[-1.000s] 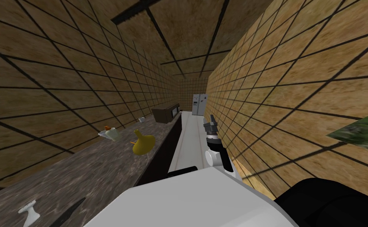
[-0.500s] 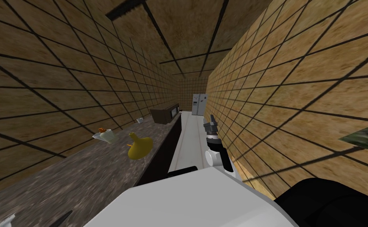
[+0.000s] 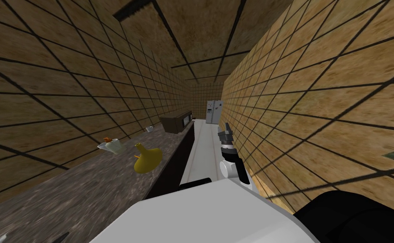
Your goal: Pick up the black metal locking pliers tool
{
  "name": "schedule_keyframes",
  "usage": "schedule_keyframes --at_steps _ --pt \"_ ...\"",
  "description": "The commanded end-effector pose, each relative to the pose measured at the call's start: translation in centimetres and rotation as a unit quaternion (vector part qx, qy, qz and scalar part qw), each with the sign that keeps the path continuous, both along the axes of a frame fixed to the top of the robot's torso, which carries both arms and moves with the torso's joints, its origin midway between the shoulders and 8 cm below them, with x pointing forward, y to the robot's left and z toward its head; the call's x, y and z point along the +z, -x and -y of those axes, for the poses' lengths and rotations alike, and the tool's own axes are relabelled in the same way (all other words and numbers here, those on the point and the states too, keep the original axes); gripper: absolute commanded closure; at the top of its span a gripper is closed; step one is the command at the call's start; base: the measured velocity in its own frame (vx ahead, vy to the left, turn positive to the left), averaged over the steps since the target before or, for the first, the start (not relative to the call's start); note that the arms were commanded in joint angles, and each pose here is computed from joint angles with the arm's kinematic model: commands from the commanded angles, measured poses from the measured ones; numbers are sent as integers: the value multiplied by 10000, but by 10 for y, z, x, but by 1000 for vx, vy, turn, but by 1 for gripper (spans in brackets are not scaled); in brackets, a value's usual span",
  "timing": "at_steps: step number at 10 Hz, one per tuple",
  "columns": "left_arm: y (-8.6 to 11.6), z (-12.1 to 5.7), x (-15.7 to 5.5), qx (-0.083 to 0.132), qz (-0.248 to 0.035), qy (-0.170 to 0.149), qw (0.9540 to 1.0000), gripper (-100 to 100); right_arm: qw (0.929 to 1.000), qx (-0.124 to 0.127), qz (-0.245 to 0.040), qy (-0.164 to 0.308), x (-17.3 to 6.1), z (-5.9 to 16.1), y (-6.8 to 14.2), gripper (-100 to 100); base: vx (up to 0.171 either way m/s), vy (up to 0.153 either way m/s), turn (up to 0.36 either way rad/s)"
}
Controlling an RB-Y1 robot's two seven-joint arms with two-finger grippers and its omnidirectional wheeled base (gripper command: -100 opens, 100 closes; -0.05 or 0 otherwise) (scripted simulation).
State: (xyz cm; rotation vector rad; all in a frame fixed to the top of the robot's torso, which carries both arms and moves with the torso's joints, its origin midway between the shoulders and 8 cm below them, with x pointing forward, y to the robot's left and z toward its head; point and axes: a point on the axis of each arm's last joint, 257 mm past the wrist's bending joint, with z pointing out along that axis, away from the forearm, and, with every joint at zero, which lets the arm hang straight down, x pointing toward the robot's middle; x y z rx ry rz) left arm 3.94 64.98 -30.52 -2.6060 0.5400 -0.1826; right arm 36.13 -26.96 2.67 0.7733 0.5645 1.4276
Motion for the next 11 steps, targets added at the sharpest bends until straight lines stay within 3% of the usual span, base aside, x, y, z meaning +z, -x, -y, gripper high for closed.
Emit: schedule_keyframes --at_steps 1,11 --pt "5 -9 -3 -20 9 2 10000 -100 10000 0 0 0 0 0 0 0 50 -31 41" --pt "29 -42 -17 -172 22 -5 9998 -100 10000 0 0 0 0 0 0 0 50 -33 29"
